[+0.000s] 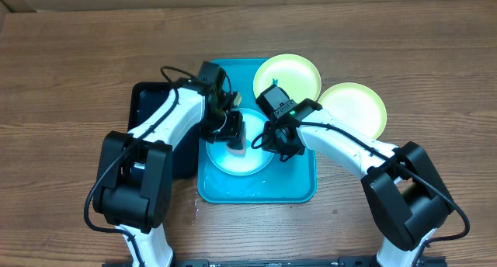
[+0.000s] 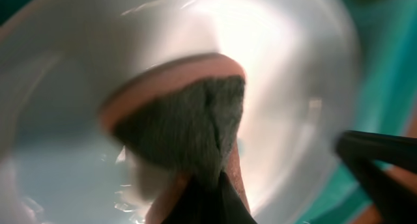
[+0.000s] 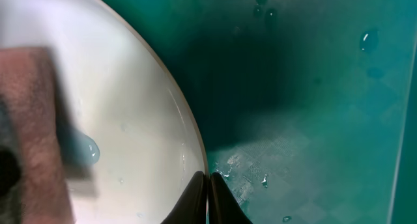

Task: Clean dirty plates on tray and stack at the side
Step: 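Scrub the light-blue plate with the sponge while the right gripper pins it, then carry the sponge left and release it in the black tray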

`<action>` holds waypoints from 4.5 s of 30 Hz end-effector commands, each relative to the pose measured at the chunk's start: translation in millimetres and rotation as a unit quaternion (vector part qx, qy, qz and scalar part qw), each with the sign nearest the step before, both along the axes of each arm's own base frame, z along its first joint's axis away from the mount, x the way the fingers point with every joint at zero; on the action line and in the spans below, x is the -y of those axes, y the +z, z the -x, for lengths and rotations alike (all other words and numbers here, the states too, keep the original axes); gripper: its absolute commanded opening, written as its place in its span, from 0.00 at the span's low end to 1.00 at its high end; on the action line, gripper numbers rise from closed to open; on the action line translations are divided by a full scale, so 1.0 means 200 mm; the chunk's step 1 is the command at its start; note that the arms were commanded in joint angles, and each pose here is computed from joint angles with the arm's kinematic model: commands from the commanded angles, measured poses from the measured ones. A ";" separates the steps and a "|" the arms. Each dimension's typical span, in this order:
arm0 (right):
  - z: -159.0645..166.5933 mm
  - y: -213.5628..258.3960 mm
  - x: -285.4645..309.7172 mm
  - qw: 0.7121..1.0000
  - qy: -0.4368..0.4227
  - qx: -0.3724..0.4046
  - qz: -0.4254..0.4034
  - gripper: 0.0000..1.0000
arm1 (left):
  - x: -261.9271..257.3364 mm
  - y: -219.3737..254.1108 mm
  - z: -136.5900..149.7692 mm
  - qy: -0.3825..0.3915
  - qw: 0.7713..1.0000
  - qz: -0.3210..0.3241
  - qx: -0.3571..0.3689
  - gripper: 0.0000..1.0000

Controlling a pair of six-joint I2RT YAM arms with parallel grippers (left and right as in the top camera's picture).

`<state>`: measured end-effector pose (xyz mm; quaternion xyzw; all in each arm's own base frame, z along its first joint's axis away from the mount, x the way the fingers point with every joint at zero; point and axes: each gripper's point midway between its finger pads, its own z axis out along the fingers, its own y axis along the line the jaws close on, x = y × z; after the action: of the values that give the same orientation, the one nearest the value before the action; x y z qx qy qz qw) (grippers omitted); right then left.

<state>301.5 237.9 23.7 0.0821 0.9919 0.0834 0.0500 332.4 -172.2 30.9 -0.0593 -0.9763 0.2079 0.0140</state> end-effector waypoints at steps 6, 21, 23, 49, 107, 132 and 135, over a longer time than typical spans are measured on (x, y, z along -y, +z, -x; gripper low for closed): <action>0.01 -0.01 -0.02 1.000 0.007 -0.002 -0.003 0.04 | 0.03 0.35 -0.15 0.010 0.997 0.012 0.079 0.04; 0.01 -0.01 -0.02 1.000 0.009 -0.002 -0.004 0.04 | -0.28 -0.04 0.01 0.055 0.979 -0.191 0.046 0.04; 0.01 -0.01 -0.02 1.000 0.009 -0.002 -0.005 0.04 | -0.25 -0.07 0.03 0.053 0.982 -0.176 0.042 0.04; 0.01 -0.01 -0.02 1.000 0.011 -0.002 -0.004 0.04 | 0.16 0.24 -0.10 0.005 0.997 0.052 0.064 0.04; 0.01 -0.01 -0.02 1.000 0.010 -0.002 -0.005 0.04 | -0.18 -0.17 0.19 0.053 0.991 -0.124 -0.010 0.04; 0.01 -0.01 -0.01 1.000 0.010 -0.004 -0.002 0.04 | -0.61 0.44 -0.19 0.174 0.982 -0.042 0.063 0.04; 0.01 -0.01 -0.01 1.000 0.010 -0.004 -0.002 0.04 | -0.82 0.39 -0.13 0.211 0.971 -0.109 0.040 0.04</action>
<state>301.3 238.2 23.7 0.0771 0.9922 0.0841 0.0498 362.2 -51.5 109.0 0.1251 -0.9746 0.1786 -0.0513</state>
